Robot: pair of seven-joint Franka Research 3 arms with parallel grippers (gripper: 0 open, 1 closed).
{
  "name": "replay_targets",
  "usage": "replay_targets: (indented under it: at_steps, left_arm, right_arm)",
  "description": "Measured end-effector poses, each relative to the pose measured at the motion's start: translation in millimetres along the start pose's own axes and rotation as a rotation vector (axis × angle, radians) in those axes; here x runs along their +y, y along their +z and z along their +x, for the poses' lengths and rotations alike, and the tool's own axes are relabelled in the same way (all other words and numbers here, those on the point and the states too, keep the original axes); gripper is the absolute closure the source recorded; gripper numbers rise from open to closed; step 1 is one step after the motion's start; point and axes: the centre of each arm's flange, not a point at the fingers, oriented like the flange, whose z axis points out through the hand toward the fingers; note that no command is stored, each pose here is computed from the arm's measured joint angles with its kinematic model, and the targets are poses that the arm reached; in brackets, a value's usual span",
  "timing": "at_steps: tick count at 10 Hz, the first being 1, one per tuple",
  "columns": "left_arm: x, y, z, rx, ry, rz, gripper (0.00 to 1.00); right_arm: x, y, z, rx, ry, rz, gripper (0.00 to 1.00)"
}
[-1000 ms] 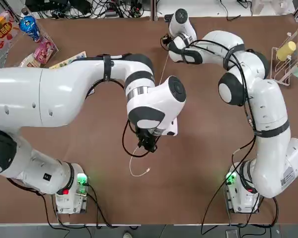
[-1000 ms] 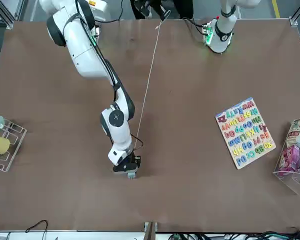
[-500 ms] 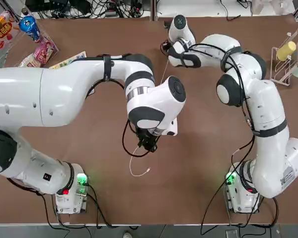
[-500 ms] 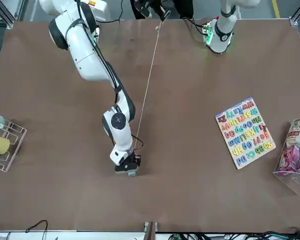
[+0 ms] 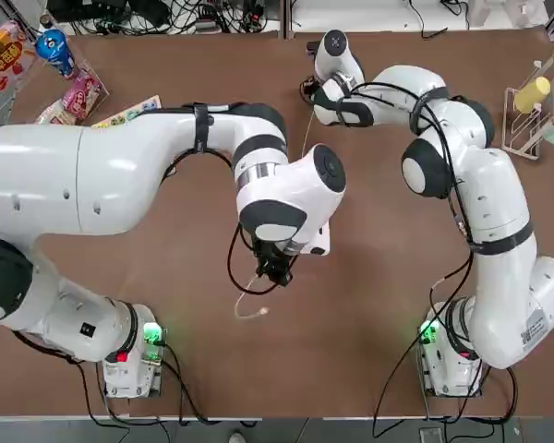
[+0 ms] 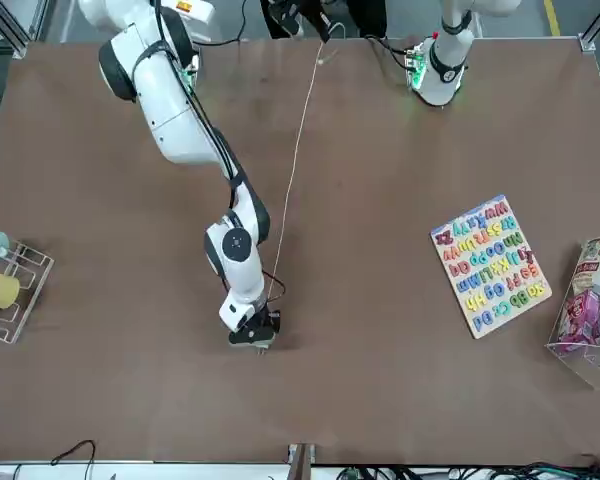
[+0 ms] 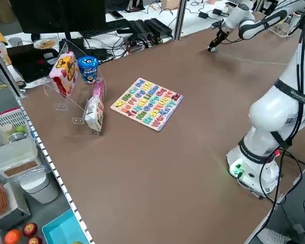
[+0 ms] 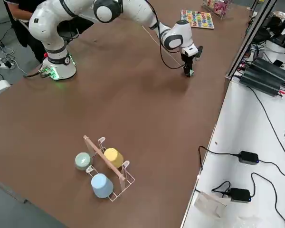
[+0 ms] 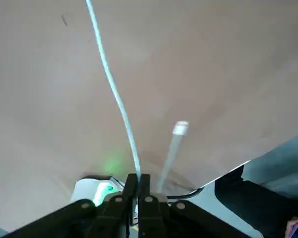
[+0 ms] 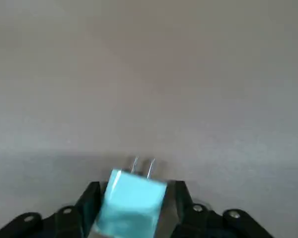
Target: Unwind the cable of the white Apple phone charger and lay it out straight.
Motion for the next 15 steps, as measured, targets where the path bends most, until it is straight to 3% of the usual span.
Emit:
replay_targets:
  at_steps: [2, 5, 6, 8, 11, 15]
  left_arm:
    - [0.6, 0.0, -0.4, 0.000, -0.002, 0.000, 0.85]
    - [0.1, -1.4, 0.2, 0.001, -0.066, -0.004, 0.43]
    - [-3.5, -7.5, 2.5, 0.009, -0.114, -0.014, 0.28]
    - [-35.4, -29.9, 19.4, 0.033, -0.235, -0.064, 0.00]
    - [-117.4, -58.8, 50.4, 0.061, -0.386, -0.150, 0.00]
    - [-210.2, -79.8, 55.7, 0.118, -0.580, -0.175, 0.00]
  right_arm:
    - [2.4, 0.0, 1.8, 0.003, 0.004, -0.001, 0.25]
    - [7.5, -7.4, 14.0, 0.025, 0.017, 0.004, 0.24]
    - [8.1, -12.2, 18.9, 0.034, 0.024, 0.009, 0.11]
    - [15.7, -32.3, 37.9, 0.067, 0.050, 0.018, 0.07]
    - [47.3, -59.2, 63.6, 0.050, 0.021, -0.020, 0.06]
    - [99.0, -72.1, 84.1, -0.022, -0.236, -0.028, 0.06]
